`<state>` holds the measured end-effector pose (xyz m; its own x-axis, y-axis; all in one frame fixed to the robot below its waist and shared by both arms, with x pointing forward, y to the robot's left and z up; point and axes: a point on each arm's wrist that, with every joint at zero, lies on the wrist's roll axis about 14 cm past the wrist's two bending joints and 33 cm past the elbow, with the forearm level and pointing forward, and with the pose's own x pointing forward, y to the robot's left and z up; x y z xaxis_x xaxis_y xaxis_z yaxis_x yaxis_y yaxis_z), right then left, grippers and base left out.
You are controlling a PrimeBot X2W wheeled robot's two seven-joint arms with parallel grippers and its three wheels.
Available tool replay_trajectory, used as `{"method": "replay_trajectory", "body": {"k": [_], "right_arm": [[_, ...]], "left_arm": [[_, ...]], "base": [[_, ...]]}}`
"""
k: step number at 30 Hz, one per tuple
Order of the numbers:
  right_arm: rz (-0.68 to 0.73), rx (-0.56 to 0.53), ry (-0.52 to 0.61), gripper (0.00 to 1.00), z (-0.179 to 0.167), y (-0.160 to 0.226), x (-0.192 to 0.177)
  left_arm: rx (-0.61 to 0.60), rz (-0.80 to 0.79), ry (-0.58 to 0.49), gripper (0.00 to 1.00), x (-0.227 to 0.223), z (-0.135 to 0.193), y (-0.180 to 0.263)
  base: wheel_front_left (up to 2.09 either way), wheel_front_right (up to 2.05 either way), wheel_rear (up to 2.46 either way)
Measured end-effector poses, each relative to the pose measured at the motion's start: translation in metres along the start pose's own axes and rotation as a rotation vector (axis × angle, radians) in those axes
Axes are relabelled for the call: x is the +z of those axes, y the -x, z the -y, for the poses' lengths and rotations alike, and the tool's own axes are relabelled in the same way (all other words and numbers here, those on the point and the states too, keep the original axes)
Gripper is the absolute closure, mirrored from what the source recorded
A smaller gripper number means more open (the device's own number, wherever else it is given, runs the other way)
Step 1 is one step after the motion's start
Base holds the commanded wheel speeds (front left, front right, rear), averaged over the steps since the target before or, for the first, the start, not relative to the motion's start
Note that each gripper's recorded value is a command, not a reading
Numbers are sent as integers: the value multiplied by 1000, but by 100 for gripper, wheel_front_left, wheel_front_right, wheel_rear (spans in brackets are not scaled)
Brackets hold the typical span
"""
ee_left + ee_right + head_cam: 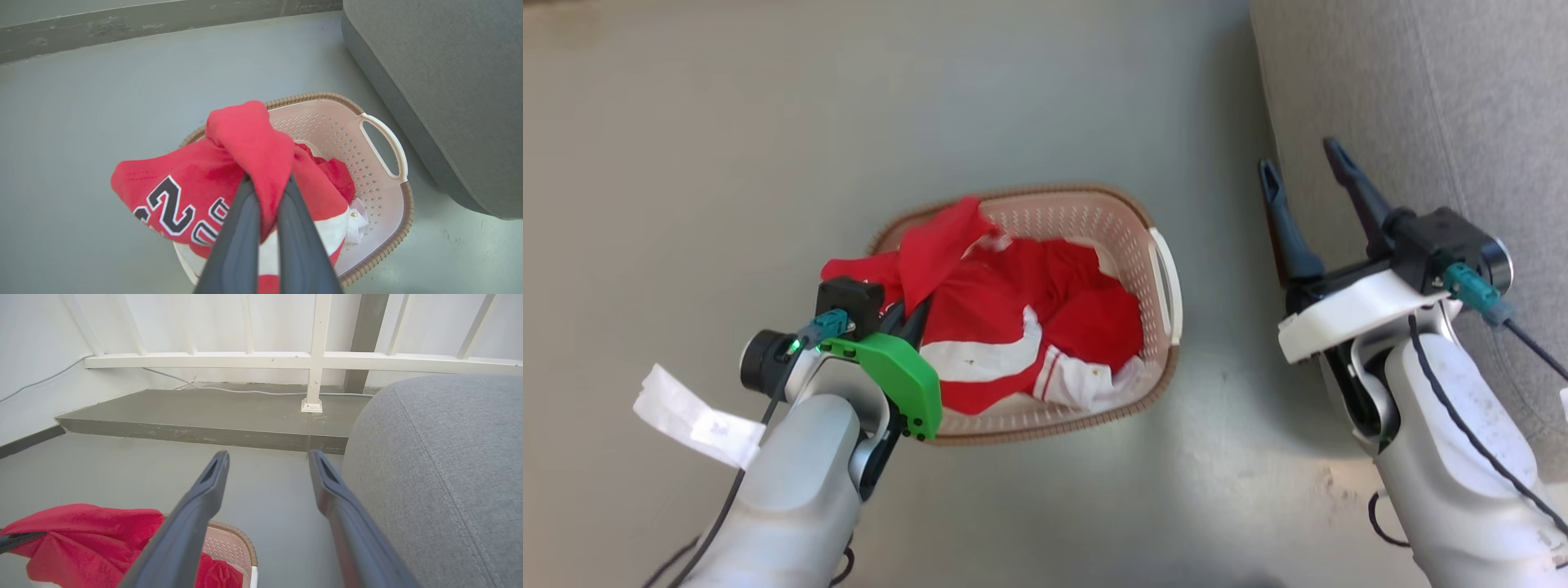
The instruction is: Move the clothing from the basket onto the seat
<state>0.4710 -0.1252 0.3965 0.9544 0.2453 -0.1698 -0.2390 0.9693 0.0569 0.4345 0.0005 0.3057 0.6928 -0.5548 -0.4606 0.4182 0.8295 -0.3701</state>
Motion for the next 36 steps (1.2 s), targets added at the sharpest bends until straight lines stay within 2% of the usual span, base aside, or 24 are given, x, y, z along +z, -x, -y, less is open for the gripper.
{"method": "replay_trajectory", "body": {"k": [14, 23, 32, 36], "right_arm": [[45, 60, -5, 0, -32, 29, 27], [66, 76, -24, 0, -47, 50, 38], [88, 76, -23, 0, -51, 64, 46], [94, 76, -32, 0, -54, 73, 48]], "left_arm": [[5, 251, -6, 100, 84, 20, 42], [-55, 496, -31, 100, 163, 51, 74], [-132, 656, -68, 100, 205, 87, 106], [-150, 700, -68, 100, 210, 99, 121]], "base": [[0, 0, 0], [0, 0, 0], [0, 0, 0], [0, 0, 0]]}}
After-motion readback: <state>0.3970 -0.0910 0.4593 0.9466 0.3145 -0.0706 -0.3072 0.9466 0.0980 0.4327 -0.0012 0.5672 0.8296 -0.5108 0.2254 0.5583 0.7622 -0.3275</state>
